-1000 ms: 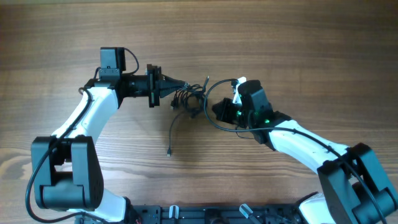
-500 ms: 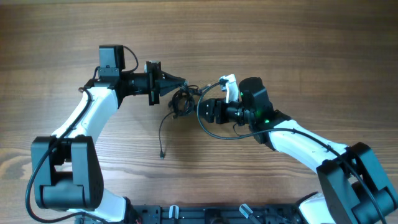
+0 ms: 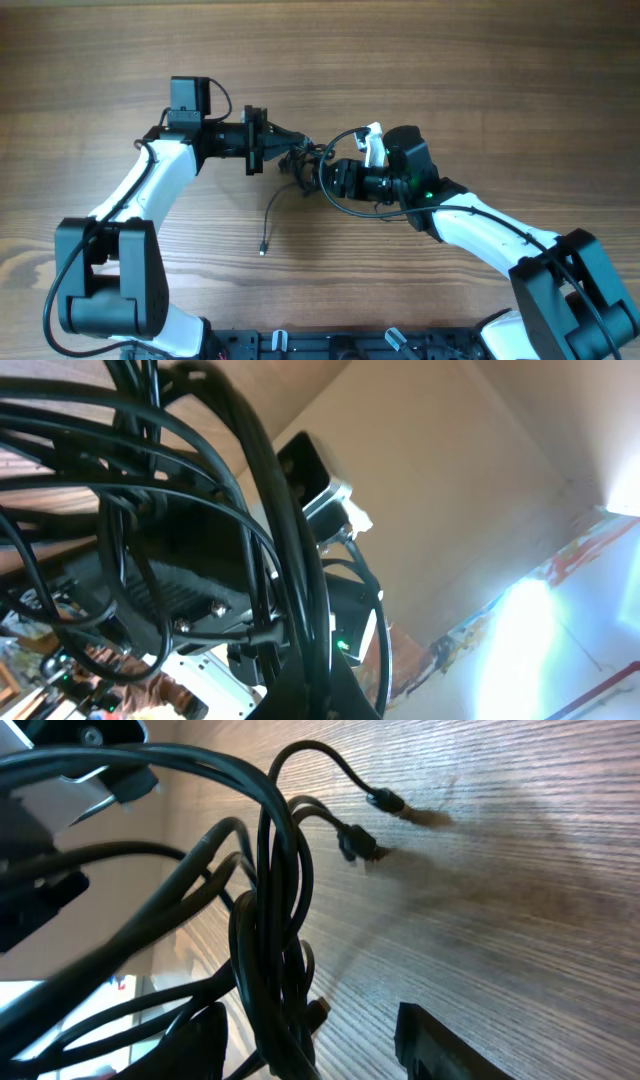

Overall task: Untangle cables
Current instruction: 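Pull the grippers apart to stretch the cables left and right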

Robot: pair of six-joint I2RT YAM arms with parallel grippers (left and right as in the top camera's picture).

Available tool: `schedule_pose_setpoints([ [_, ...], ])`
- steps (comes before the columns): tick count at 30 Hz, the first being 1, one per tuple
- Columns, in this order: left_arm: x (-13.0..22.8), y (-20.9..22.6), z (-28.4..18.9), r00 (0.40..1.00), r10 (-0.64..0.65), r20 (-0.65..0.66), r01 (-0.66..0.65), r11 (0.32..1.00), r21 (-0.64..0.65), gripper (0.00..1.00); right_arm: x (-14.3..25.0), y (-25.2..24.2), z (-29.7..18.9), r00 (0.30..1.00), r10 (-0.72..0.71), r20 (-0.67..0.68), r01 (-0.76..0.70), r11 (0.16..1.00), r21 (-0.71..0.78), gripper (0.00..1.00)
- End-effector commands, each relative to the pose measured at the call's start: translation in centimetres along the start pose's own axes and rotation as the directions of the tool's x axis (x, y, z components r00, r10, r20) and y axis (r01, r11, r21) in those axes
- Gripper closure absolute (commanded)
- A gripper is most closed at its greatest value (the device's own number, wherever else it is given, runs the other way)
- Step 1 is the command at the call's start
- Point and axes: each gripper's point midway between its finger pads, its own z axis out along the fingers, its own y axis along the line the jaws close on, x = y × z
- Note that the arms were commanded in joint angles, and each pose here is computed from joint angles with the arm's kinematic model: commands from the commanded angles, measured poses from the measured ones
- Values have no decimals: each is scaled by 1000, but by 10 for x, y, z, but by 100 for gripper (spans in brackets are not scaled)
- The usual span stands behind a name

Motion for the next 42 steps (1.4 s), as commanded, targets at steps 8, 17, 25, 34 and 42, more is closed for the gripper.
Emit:
schedule_pose_setpoints([
  [8, 28, -8, 5, 983, 69, -169, -64, 997, 36, 96, -44, -81, 4, 959, -38, 282, -68, 932, 357, 82],
  [17, 17, -38, -30, 821, 568, -61, -554, 817, 163, 96, -64, -122, -31, 929, 107, 353, -245, 895, 373, 96],
  [25, -60, -49, -141, 601, 686, 410, -747, 664, -17, 96, -88, -101, -98, 917, 62, 395, -207, 919, 336, 96],
  [34, -152, 54, -211, 506, 435, 745, -122, 891, -438, 96, -86, -78, -97, 919, 119, 376, -219, 946, 237, 96],
  [42, -160, 81, -242, 409, 318, 855, 119, 911, -396, 91, -92, -49, -91, 937, 69, 342, -116, 986, 118, 96],
])
